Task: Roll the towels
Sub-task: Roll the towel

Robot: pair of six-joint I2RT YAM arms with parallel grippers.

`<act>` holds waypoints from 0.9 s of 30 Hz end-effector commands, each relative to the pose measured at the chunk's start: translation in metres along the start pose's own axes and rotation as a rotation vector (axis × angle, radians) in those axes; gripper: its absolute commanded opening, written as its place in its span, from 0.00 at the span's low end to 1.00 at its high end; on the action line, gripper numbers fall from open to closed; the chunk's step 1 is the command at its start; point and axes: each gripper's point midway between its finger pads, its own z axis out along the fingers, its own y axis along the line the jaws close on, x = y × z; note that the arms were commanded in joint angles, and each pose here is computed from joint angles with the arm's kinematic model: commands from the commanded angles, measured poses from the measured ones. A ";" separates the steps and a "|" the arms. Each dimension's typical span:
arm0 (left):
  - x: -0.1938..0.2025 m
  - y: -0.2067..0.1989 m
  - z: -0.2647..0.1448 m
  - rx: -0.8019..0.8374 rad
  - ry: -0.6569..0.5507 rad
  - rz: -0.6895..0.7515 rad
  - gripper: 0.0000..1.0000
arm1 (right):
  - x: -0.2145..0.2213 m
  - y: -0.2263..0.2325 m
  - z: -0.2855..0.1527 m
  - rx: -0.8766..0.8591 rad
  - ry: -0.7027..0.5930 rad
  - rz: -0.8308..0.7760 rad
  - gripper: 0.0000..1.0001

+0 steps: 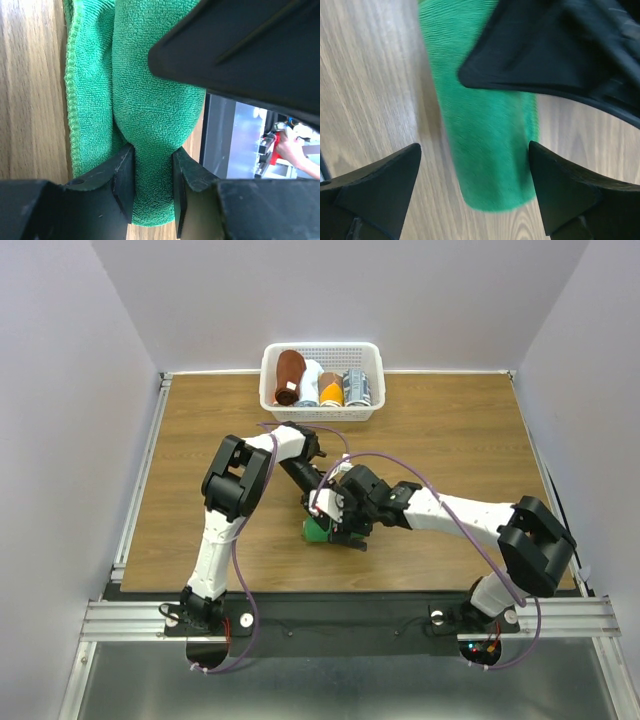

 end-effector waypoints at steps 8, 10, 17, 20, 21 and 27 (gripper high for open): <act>0.036 0.064 -0.017 -0.230 0.134 0.092 0.38 | 0.017 0.015 0.035 -0.035 -0.001 -0.070 0.30; 0.029 0.057 -0.027 -0.256 0.099 0.117 0.47 | 0.023 0.024 0.036 -0.071 0.000 -0.052 0.07; 0.016 0.042 -0.097 -0.433 -0.123 0.135 0.59 | 0.040 0.032 0.024 -0.163 0.027 0.027 0.01; 0.009 0.034 -0.145 -0.541 -0.242 0.146 0.67 | 0.048 0.037 0.023 -0.217 0.048 0.089 0.01; 0.006 0.026 -0.168 -0.593 -0.302 0.154 0.68 | 0.046 0.039 0.022 -0.245 0.042 0.114 0.01; -0.006 -0.011 -0.229 -0.873 -0.482 0.267 0.71 | 0.037 0.037 0.019 -0.436 -0.018 0.401 0.01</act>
